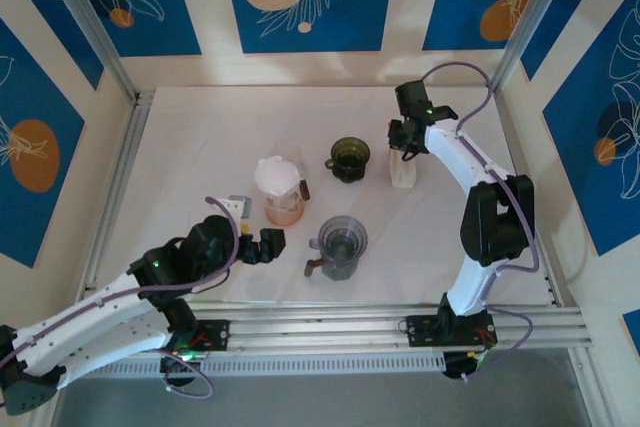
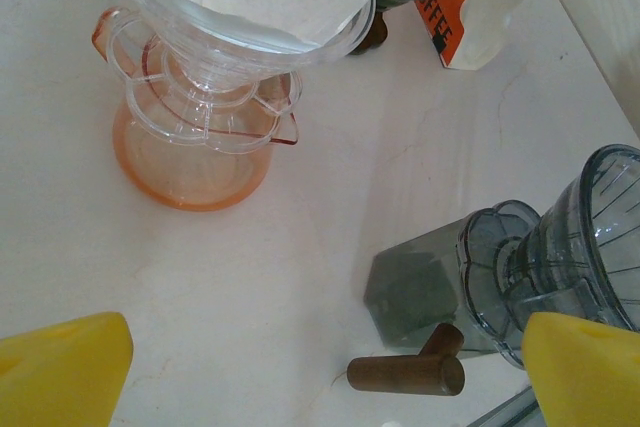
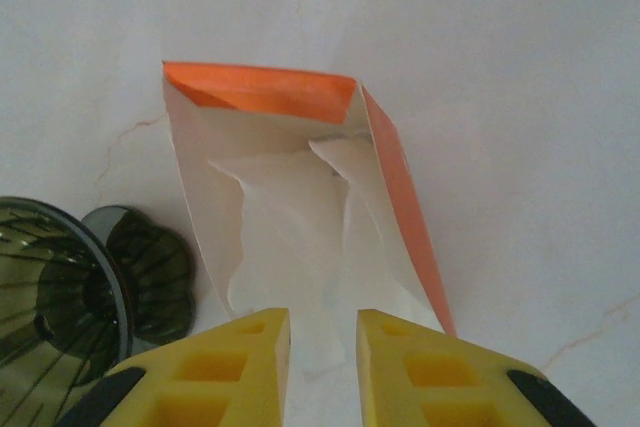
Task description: Place the coffee filter in the dripper
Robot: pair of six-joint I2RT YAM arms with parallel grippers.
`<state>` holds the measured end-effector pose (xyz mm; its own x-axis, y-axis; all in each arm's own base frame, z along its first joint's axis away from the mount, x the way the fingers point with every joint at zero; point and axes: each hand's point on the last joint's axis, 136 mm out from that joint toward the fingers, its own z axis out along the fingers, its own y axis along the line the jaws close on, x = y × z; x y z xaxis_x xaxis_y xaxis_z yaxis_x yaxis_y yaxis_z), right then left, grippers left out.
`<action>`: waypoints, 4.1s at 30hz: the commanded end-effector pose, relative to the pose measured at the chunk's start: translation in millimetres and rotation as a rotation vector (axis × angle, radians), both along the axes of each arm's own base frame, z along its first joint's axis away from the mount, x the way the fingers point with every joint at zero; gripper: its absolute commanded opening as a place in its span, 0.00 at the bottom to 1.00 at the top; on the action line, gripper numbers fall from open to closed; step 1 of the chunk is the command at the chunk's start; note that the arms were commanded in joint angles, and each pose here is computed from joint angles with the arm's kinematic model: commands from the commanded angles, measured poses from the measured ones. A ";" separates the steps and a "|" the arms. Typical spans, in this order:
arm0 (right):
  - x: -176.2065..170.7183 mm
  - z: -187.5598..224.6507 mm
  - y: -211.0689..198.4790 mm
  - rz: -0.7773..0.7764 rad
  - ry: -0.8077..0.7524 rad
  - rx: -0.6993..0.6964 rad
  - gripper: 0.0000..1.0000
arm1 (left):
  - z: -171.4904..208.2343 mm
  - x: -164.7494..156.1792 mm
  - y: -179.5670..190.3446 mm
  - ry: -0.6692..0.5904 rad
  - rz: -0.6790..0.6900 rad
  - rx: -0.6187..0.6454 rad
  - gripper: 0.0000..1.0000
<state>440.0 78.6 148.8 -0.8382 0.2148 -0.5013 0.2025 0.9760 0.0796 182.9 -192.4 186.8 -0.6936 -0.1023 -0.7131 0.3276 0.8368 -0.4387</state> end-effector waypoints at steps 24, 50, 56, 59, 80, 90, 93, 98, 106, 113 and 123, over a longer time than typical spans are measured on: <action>7.9 -10.4 -8.7 -0.076 0.036 -0.020 0.21 | -1.5 3.6 5.2 -0.019 0.006 0.023 1.00; 4.9 -10.3 -11.4 -0.085 0.025 -0.019 0.00 | -4.4 5.3 7.7 -0.011 0.011 0.024 1.00; -0.8 9.3 -17.1 -0.087 -0.032 -0.032 0.00 | -5.5 4.6 7.6 -0.005 0.009 0.019 1.00; -3.4 17.0 -18.8 -0.086 -0.049 -0.036 0.00 | -5.8 5.0 8.0 -0.004 0.012 0.018 1.00; -67.8 132.6 -23.8 -0.045 -0.291 0.003 0.00 | 3.2 1.8 10.8 -0.002 0.022 -0.021 1.00; -193.2 155.5 46.0 0.270 -0.253 0.178 0.00 | 6.7 -3.2 19.7 -0.003 0.041 -0.041 1.00; -236.4 153.9 71.7 0.386 -0.186 0.250 0.00 | 7.6 -3.7 22.8 -0.003 0.049 -0.034 1.00; -288.5 148.9 100.6 0.530 -0.112 0.300 0.00 | 10.7 -3.8 26.9 -0.015 0.058 -0.029 1.00; -313.3 129.3 121.7 0.616 0.006 0.206 0.00 | 13.5 -4.6 24.0 -0.010 0.045 -0.033 1.00; -313.4 128.7 130.2 0.643 0.100 0.156 0.00 | 18.4 -4.3 20.5 -0.015 0.033 -0.045 1.00; -295.3 117.5 163.0 0.724 0.195 0.132 0.00 | 20.9 -3.0 9.2 -0.004 -0.004 -0.043 1.00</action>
